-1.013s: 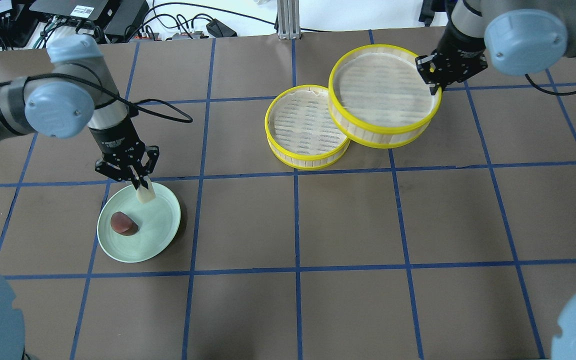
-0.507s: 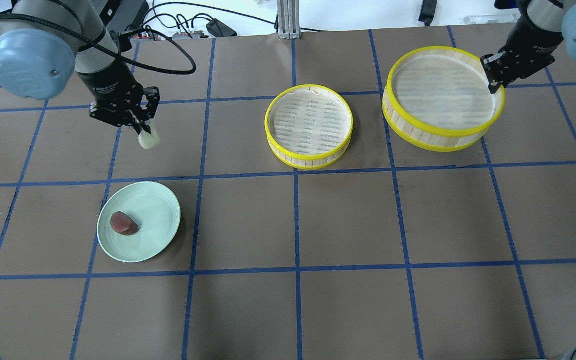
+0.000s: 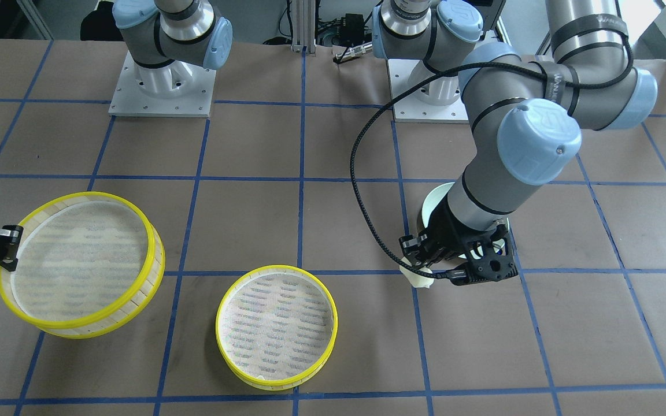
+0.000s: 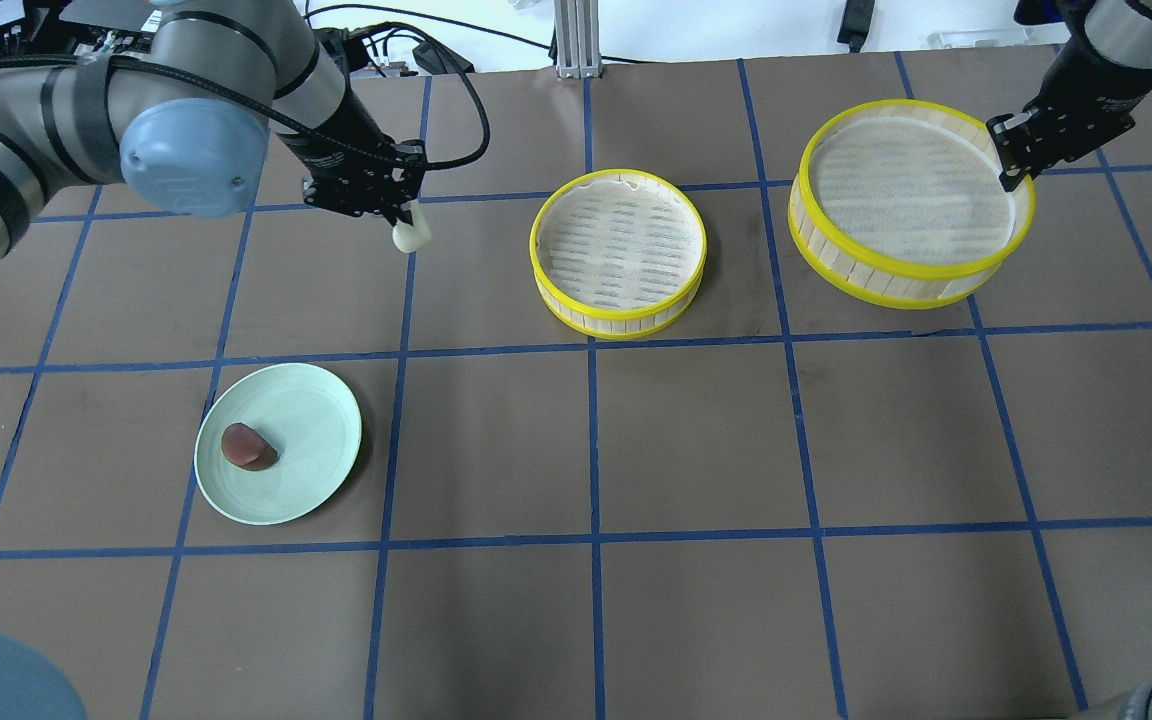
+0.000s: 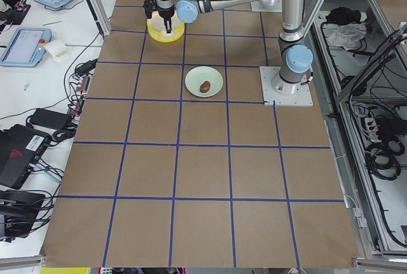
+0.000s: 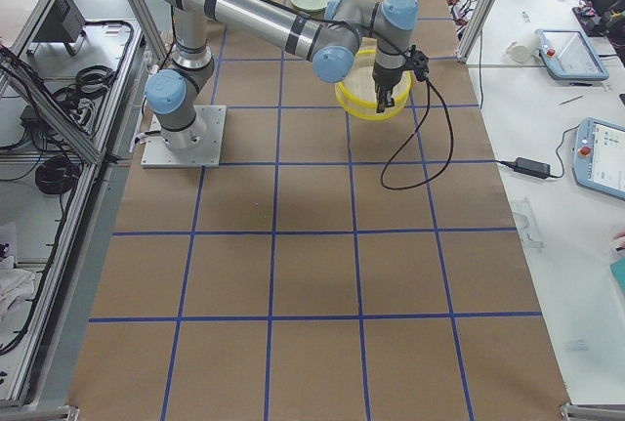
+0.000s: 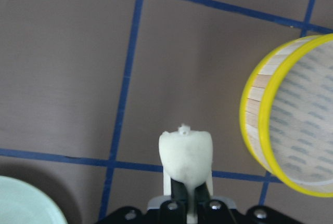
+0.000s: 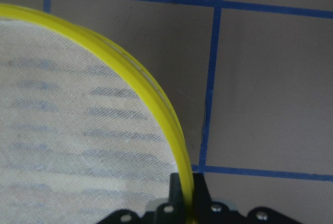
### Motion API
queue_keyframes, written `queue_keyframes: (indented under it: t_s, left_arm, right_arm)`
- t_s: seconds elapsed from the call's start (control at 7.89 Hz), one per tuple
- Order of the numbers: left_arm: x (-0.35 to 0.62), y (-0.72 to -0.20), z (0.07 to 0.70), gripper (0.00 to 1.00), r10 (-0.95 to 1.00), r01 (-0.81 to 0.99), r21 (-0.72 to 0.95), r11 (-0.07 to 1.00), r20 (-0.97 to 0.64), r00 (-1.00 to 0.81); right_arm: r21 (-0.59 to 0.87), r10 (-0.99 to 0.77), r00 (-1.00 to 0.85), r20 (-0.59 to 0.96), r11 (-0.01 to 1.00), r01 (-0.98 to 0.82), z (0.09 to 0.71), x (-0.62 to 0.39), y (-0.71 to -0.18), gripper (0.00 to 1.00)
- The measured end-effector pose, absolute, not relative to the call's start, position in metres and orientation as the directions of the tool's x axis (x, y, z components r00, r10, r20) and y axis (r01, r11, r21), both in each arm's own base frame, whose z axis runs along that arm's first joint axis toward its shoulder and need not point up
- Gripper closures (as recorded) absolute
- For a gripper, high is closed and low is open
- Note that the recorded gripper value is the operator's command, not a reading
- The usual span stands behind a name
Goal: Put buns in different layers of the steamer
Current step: 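Carry the white bun with the left gripper over the bottom steamer tier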
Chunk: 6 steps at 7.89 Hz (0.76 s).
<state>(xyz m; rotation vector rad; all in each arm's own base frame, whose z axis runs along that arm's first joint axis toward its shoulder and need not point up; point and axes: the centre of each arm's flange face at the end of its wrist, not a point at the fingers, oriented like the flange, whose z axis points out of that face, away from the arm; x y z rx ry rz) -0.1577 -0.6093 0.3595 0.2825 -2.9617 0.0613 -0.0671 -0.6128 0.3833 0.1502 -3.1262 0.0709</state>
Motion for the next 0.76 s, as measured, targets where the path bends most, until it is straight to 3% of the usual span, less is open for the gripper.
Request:
queue_keyframes:
  t_s: [0.25, 0.76]
  left_arm:
    - [-0.209, -0.619, 0.339, 0.98, -0.165, -0.188, -0.057, 0.981, 0.282, -0.945]
    - [-0.29, -0.613, 0.31, 0.75, -0.077, -0.115, -0.067, 0.991, 0.413, -0.907]
  right_arm:
    - [-0.041, -0.091, -0.996, 0.014, 0.995, -0.091, 0.381, -0.075, -0.613, 1.0]
    - [-0.036, -0.086, -0.996, 0.013, 0.996, -0.086, 0.378, -0.082, -0.611, 1.0]
